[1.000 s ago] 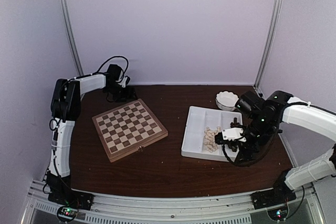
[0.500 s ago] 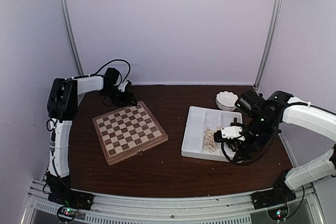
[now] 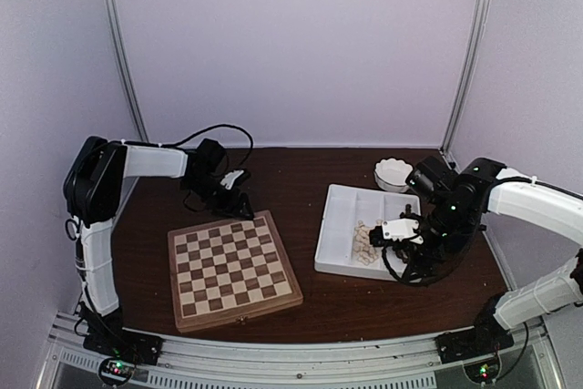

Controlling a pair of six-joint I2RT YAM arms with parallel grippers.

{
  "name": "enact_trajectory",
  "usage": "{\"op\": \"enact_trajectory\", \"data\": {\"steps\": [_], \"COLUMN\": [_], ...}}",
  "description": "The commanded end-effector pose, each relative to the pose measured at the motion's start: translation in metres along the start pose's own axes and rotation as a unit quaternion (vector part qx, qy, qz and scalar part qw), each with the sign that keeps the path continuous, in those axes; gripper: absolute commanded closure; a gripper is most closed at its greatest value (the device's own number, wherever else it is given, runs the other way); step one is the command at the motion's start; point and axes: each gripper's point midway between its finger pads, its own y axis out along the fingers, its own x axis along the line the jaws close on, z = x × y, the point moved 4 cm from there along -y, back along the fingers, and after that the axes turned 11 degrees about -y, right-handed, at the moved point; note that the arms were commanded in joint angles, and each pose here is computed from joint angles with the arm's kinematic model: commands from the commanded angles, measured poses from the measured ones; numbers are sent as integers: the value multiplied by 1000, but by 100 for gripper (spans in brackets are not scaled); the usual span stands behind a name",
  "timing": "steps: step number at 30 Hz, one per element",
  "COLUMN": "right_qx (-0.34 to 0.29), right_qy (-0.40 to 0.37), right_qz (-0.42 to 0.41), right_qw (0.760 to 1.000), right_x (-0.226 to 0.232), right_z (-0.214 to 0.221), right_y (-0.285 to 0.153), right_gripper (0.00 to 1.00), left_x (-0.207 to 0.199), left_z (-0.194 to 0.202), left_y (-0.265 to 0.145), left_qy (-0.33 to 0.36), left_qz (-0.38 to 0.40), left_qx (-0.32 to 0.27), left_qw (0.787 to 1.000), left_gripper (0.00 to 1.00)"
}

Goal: Set up the chess pieces on the board
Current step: Position the chessboard at the center of the board.

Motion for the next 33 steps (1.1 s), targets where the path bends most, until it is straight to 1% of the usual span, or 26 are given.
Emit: {"op": "enact_trajectory", "data": {"steps": [1,3,5,8,10,12,14,16,17,21,24,26,28,31,33], "right_qx": [-12,-16,-18,-24,-24,-22,-23,-26,-28,-35,-41,-45,-46,-44,-43], "right_qy": [-1,0,2,5,6,7,5,6,6,5,2,2,4,6,8], "right_qz": [-2,-4,-8,-11,-10,-7,-5,-7,-10,-18,-21,-23,-26,-27,-29], "right_qw": [1000,1000,1000,1000,1000,1000,1000,1000,1000,999,999,999,999,999,999], "right_x": [0,-2,-3,-4,-3,-2,-1,-2,-3,-7,-9,-9,-8,-7,-7], "right_z": [-5,-7,-9,-13,-12,-10,-9,-11,-12,-19,-23,-25,-25,-25,-24], "right_y": [2,2,1,-1,-3,-2,-1,0,1,-1,-3,-5,-5,-4,-2], "right_gripper": [13,13,13,13,13,13,13,13,13,13,13,13,13,13,13], "left_x": [-30,-35,-36,-39,-34,-19,1,15,23,34,43,47,48,42,37], "left_z": [22,22,15,12,25,49,78,109,129,177,200,212,220,226,222], "left_y": [8,10,0,-41,-76,-106,-136,-146,-145,-144,-142,-137,-127,-103,-90], "left_qy": [23,28,25,10,-23,-65,-118,-179,-207,-300,-338,-355,-367,-378,-377], "left_qz": [31,22,-3,-57,-113,-187,-267,-298,-307,-295,-290,-282,-267,-215,-174], "left_qx": [11,5,-18,-71,-93,-102,-116,-112,-101,-101,-114,-112,-94,-61,-57], "left_qw": [999,999,1000,996,989,975,949,931,924,902,888,884,886,899,908], "left_gripper": [34,34,34,33,33,32,31,28,27,26,25,25,25,25,26]}}
